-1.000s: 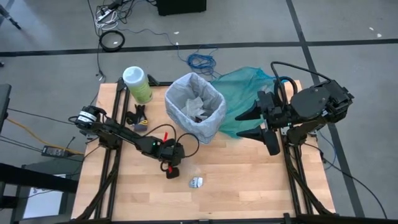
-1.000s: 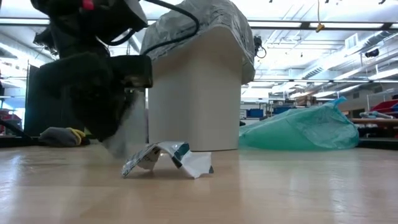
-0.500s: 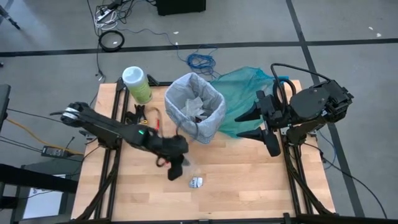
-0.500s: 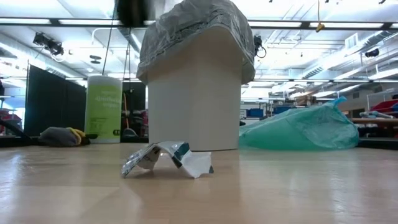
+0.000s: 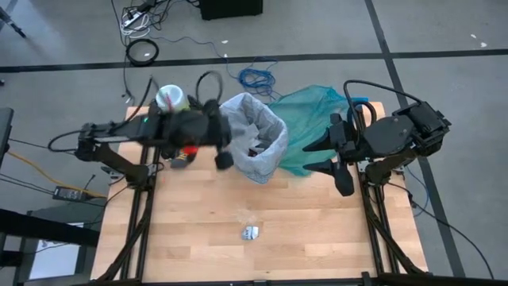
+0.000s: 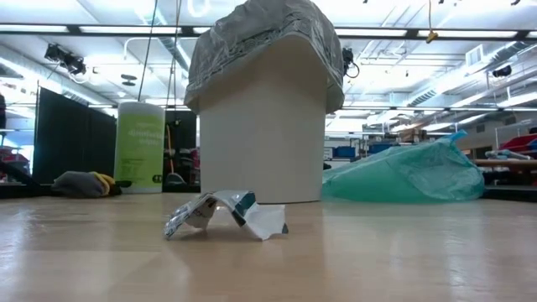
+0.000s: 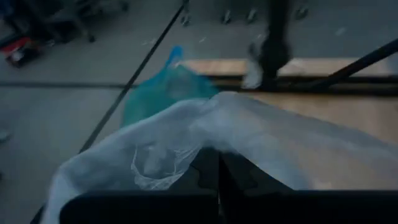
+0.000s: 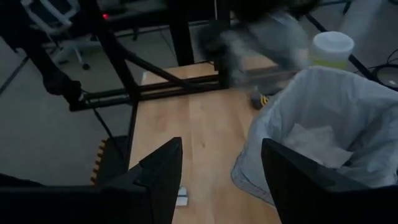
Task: Place trash/remove bag and relplace
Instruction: Put the transparent plastic into the trash bin
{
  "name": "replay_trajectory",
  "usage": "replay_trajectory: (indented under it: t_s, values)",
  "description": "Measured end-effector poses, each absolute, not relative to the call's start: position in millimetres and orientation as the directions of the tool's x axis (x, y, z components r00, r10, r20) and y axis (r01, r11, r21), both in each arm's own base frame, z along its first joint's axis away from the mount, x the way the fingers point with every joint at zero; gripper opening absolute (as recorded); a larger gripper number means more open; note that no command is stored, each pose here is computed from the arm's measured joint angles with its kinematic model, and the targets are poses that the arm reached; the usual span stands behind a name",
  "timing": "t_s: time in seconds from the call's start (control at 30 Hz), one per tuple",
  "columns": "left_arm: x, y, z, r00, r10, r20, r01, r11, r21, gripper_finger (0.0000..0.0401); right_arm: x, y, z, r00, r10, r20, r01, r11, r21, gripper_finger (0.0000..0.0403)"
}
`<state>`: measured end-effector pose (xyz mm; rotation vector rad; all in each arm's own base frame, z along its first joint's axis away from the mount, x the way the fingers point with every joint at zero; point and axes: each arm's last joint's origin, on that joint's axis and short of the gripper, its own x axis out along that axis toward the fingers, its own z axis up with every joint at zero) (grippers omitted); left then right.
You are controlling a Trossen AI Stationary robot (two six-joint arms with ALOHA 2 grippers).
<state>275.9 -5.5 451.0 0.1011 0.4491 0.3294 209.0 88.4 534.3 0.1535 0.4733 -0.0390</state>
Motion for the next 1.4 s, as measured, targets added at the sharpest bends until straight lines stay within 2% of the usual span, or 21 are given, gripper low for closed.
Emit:
replay_trajectory:
  t_s: [0.13,0.37,0.63,0.87,1.03,1.17,1.27,1.4]
  values:
    - [275,33,445,0.802,0.369,-0.471,-0.31,0.929,0.2,0.0002,209,89,536,0.895,0.003,-0.445,0.07,0.987,0.147,0.0207]
    - [279,79,432,0.804,0.235,-0.546,-0.219,0.971,0.095,0.002,210,89,536,0.897,0.005,-0.442,0.081,0.981,0.174,0.0204]
    - [272,98,429,0.826,0.095,-0.556,-0.055,0.995,0.088,0.0087,209,93,536,0.89,0.072,-0.45,0.042,0.97,0.238,0.0205]
    - [285,119,411,0.774,0.138,-0.618,-0.105,0.99,0.089,0.0153,214,96,533,0.887,0.069,-0.456,0.044,0.971,0.233,0.0204]
    - [293,129,398,0.711,0.227,-0.665,-0.275,0.961,0.033,0.0169,229,105,524,0.869,0.07,-0.491,0.06,0.968,0.244,0.0205]
    - [282,124,420,0.757,0.141,-0.638,-0.224,0.973,-0.051,0.017,250,123,504,0.807,0.082,-0.584,0.056,0.975,0.214,0.0205]
    - [263,112,458,0.823,0.061,-0.565,-0.143,0.985,-0.101,0.017,269,138,475,0.707,0.024,-0.706,0.075,0.991,0.11,0.0204]
    - [223,92,506,0.878,0.042,-0.476,-0.099,0.991,-0.094,0.017,308,161,429,0.582,-0.054,-0.811,0.058,0.998,-0.024,0.0202]
